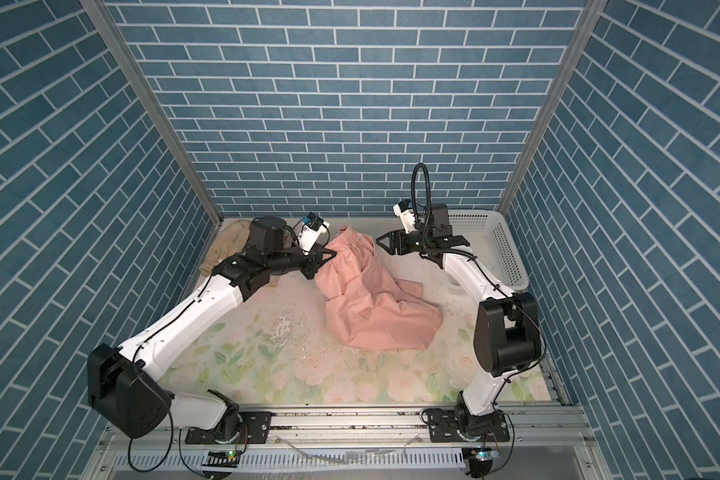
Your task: Fold and stack the shorts
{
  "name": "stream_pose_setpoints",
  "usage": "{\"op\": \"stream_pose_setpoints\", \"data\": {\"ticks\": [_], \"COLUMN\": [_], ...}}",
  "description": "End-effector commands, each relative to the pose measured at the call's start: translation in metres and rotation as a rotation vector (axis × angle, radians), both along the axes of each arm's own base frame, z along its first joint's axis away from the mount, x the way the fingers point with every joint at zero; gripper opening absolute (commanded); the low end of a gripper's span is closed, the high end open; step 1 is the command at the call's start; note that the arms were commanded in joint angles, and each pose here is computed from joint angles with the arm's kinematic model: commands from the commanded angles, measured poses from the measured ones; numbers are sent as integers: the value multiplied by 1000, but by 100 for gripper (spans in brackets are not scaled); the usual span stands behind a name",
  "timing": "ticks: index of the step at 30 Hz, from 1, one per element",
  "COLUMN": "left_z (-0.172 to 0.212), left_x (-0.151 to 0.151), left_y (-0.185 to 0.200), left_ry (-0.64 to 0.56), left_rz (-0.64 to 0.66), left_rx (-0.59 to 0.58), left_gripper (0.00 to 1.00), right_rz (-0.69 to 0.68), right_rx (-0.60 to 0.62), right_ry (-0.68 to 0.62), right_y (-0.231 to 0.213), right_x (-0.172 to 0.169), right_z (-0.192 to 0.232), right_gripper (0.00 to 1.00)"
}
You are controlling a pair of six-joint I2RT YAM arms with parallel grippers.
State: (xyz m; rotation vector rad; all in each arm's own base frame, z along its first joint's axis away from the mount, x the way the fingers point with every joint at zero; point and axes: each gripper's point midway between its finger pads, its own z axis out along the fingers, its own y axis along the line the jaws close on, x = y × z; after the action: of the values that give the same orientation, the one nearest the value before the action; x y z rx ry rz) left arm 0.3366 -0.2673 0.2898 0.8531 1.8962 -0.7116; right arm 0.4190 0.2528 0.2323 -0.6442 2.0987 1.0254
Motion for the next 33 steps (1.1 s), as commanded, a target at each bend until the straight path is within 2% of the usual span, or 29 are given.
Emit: {"op": "stream_pose_setpoints", "data": {"ticks": [1,6,8,10,12,14,17,18,22,24,27,31,33], "left_z": [-42,-97,-115,-132,-148,-163,-183,-183,-192,-195,-210,-232,-236], "left_x": [-21,-38,-44,-50,-55,-61,-66,-66,-82,-88,-98,-114,-120], "left_y": [5,25,32,40,52,64,88,93,102,101,112,132,136], "left_ry": [55,149,168,191,227,282,355,366,410,421,443,477,484], "left_rz": [6,103,138,175,228,287,441,489,527,531,588,671,684], "left_rx": [98,142,154,185,234,263,280,275,217,158,105,84,72], "left_gripper": [2,3,3,4,7,9,20,26,29,29,30,47,61], "right_rz": [214,290,340,372,373,332,260,235,284,341,389,423,444], "right_rx": [117,128,171,160,94,-41,-216,-253,-413,-419,-367,-415,-423], "right_ry": [90,175,213,259,273,235,180,173,59,17,25,-16,-15], "right_y": [26,55,75,89,94,88,74,69,80,98,121,148,161], "right_x": [-33,-51,-64,-77,-90,-97,-91,-87,-99,-106,-102,-93,-88], "right_z": [-7,-41,-48,-60,-74,-90,-100,-102,-106,-104,-101,-110,-117], "right_gripper": [74,73,71,67,65,66,68,68,70,71,72,72,72]}}
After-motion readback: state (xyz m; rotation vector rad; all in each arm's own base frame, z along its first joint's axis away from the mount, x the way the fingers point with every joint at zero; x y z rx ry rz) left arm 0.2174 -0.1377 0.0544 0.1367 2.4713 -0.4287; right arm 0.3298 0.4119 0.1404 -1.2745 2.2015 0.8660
